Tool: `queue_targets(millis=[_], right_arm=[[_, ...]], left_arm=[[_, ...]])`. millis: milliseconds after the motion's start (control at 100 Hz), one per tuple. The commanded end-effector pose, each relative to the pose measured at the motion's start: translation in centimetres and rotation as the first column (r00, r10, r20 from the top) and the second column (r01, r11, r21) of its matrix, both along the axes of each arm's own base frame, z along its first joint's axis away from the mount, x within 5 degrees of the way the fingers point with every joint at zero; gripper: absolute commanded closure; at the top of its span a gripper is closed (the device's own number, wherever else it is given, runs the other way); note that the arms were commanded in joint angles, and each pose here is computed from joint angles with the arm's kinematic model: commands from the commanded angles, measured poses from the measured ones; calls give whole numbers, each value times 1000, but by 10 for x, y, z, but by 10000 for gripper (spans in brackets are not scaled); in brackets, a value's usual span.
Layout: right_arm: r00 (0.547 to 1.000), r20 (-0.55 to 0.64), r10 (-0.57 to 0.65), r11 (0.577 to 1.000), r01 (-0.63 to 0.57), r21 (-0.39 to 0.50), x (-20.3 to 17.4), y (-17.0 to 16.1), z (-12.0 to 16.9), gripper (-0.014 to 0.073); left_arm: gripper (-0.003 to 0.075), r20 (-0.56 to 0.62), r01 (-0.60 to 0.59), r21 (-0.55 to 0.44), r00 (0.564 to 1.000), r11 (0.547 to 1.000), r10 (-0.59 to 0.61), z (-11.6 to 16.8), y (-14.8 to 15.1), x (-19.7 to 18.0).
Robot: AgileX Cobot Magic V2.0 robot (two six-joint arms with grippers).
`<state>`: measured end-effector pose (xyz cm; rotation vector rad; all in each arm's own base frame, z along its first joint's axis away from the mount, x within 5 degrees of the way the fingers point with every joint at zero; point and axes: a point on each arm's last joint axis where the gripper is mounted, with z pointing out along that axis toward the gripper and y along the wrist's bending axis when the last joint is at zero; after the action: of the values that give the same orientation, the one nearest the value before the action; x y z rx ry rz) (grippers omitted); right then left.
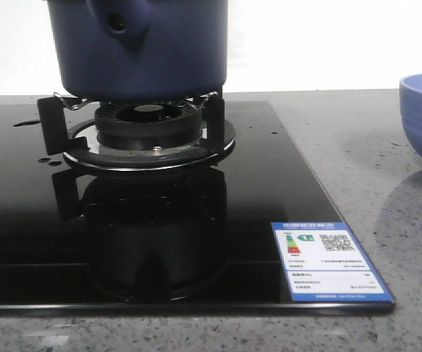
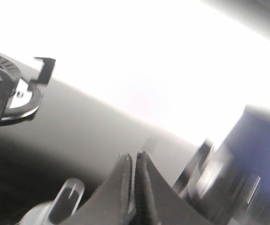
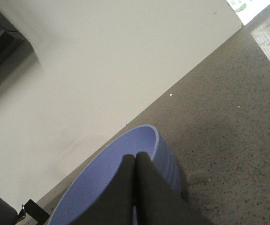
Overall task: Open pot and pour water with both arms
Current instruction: 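Move left gripper toward the pot lid and right gripper toward the blue bowl, then grasp the purple lid knob with the left gripper and lift the lid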
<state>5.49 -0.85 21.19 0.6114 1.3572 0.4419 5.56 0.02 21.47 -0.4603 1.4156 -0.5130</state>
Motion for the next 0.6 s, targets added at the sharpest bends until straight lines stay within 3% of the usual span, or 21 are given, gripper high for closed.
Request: queue_targets(millis=[0, 80, 240, 340, 450, 510, 590], right_arm=[[998, 42, -50, 999, 50, 9, -2, -4, -2, 658], [998, 56, -40, 999, 39, 6, -3, -3, 5, 658], [994, -9, 105, 994, -105, -11, -5, 11, 28, 658], [975, -102, 198, 975, -207, -83, -6, 20, 50, 658], [938, -238, 254, 936, -300, -184, 0, 26, 79, 658], [925, -260, 276, 919, -334, -211, 1, 28, 95, 658], [871, -351, 343, 886, -424, -187, 8, 33, 106, 658]], left_arm=[[741, 70, -50, -227, 995, 973, 67, -2, 8, -2], [741, 62, -41, -327, 996, 944, 65, -3, 9, -2], [741, 57, 32, -303, 998, 952, -16, 10, 2, -4], [741, 2, 117, -186, 993, 975, -119, 28, -9, -4], [740, -96, 198, 36, 976, 979, -194, 56, -18, -1], [740, -152, 255, 155, 961, 954, -232, 69, -23, 4], [740, -210, 345, 281, 933, 896, -293, 90, -29, 12]])
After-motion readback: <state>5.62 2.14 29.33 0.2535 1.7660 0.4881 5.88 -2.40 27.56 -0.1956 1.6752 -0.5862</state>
